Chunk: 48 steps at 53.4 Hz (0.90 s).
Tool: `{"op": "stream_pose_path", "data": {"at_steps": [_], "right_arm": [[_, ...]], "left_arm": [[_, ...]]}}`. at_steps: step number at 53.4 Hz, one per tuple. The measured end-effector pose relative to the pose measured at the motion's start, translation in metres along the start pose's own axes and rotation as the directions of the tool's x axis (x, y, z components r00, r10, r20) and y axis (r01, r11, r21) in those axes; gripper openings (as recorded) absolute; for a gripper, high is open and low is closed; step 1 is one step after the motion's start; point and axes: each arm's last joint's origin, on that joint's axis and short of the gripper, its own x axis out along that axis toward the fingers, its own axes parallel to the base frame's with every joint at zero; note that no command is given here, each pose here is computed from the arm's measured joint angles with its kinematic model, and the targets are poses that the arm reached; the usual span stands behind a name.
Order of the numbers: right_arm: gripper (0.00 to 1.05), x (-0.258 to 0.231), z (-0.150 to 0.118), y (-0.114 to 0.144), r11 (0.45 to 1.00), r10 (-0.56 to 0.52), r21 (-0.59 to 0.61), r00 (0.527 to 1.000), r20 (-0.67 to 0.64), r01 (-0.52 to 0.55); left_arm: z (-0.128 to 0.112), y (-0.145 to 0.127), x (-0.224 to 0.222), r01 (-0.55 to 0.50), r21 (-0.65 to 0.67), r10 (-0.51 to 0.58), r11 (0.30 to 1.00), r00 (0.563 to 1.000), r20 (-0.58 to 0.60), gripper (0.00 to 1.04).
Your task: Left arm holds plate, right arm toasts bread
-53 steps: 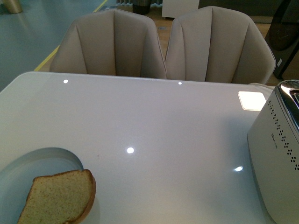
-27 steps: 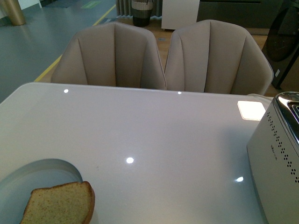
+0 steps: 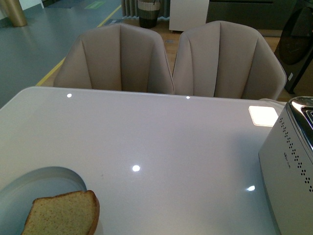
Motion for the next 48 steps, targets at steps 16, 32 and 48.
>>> {"op": "stream_pose_path", "data": {"at_steps": [16, 32, 48], "right_arm": [[0.96, 0.0, 0.0, 0.0, 1.0, 0.0, 0.0, 1.0, 0.0, 0.0], [0.96, 0.0, 0.0, 0.0, 1.0, 0.0, 0.0, 1.0, 0.0, 0.0], [0.96, 0.0, 0.0, 0.0, 1.0, 0.0, 0.0, 1.0, 0.0, 0.0]], "left_arm": [[0.018, 0.057, 0.06, -0.118, 0.049, 0.119, 0.992, 0.993, -0.021, 0.97], [-0.004, 0.119, 0.12, -0.181, 0.027, 0.183, 0.983, 0.963, -0.197, 0.97], [-0.034, 0.142, 0.153, -0.166, 0.004, 0.158, 0.986, 0.93, -0.33, 0.97]]}}
